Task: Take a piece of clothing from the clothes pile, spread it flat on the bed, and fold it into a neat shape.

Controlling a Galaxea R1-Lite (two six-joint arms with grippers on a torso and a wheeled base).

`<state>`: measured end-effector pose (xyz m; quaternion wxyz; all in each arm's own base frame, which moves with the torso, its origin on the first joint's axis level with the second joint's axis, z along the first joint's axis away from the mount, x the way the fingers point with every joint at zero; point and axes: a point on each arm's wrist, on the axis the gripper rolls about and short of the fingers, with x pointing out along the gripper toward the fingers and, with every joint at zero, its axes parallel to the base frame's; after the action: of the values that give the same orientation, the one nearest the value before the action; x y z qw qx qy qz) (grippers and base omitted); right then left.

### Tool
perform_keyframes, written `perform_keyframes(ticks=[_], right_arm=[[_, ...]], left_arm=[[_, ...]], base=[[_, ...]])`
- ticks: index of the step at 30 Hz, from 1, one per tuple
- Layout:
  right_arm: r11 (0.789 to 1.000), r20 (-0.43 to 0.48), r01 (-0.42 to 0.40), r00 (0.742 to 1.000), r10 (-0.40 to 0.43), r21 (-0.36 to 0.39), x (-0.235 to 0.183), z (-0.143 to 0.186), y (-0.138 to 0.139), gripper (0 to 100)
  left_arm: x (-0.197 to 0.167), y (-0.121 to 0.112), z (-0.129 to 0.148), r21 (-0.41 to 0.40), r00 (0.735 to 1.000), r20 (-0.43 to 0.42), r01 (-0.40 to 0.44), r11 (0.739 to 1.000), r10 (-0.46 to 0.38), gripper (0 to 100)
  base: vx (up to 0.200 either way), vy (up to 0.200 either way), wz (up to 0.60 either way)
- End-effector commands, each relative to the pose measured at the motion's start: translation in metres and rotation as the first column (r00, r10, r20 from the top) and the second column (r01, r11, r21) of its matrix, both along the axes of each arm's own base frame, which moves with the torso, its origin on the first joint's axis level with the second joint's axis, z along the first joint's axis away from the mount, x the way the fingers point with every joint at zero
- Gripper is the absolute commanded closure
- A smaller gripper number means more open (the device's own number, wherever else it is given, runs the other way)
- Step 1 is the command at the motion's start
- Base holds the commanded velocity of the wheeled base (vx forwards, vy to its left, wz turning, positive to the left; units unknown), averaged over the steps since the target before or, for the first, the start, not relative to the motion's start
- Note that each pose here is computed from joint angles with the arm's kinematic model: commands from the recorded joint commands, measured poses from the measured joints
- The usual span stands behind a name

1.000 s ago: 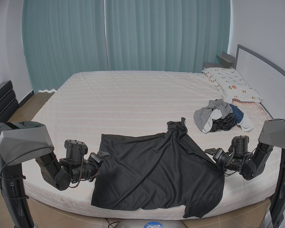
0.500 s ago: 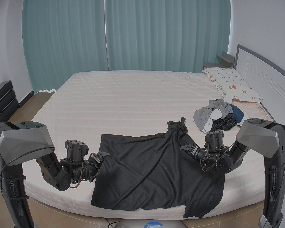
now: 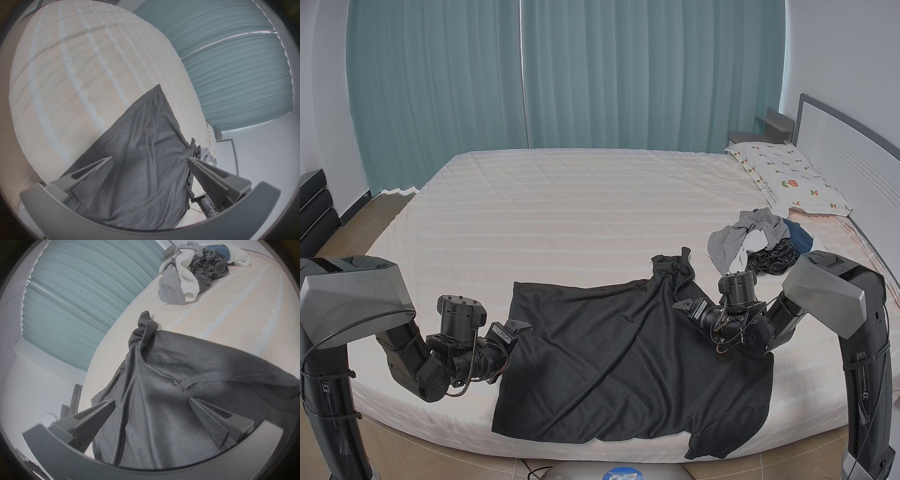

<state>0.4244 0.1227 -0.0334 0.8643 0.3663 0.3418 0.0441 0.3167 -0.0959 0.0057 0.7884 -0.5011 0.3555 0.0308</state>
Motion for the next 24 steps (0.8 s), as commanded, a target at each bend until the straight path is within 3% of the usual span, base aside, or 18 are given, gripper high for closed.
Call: perform_keyframes(ticks=[1, 5, 6, 19, 24], right_arm=[[1.0, -0.019, 0.029, 0.999, -0.03, -0.01, 0.017, -0.008, -0.004, 0], [0.999, -0.009, 0.048, 0.999, -0.048, -0.024, 0.023, -0.011, -0.004, 0], [0.998, -0.008, 0.052, 0.999, -0.052, -0.026, 0.024, -0.011, -0.004, 100], [0.984, 0.034, 0.16, 0.987, -0.158, -0.079, 0.048, 0.0, -0.006, 100], [0.976, 0.056, 0.204, 0.978, -0.201, -0.071, 0.054, 0.008, -0.025, 100]], left_arm=[[0.0, 0.0, 0.0, 0.0, 1.0, 0.0, 0.0, 1.0, 0.0, 0], [0.0, 0.0, -0.001, 0.0, 1.0, -0.001, 0.0, 1.0, 0.0, 0], [0.0, 0.0, -0.001, 0.0, 1.0, -0.001, 0.0, 1.0, 0.0, 0], [0.0, 0.0, -0.001, 0.001, 1.0, -0.003, 0.0, 1.0, 0.0, 0], [0.0, 0.0, -0.001, 0.001, 1.0, -0.003, 0.0, 1.0, 0.0, 0]], base=[[0.0, 0.0, 0.0], [0.0, 0.0, 0.0], [0.0, 0.0, 0.0], [0.0, 0.0, 0.0], [0.0, 0.0, 0.0]])
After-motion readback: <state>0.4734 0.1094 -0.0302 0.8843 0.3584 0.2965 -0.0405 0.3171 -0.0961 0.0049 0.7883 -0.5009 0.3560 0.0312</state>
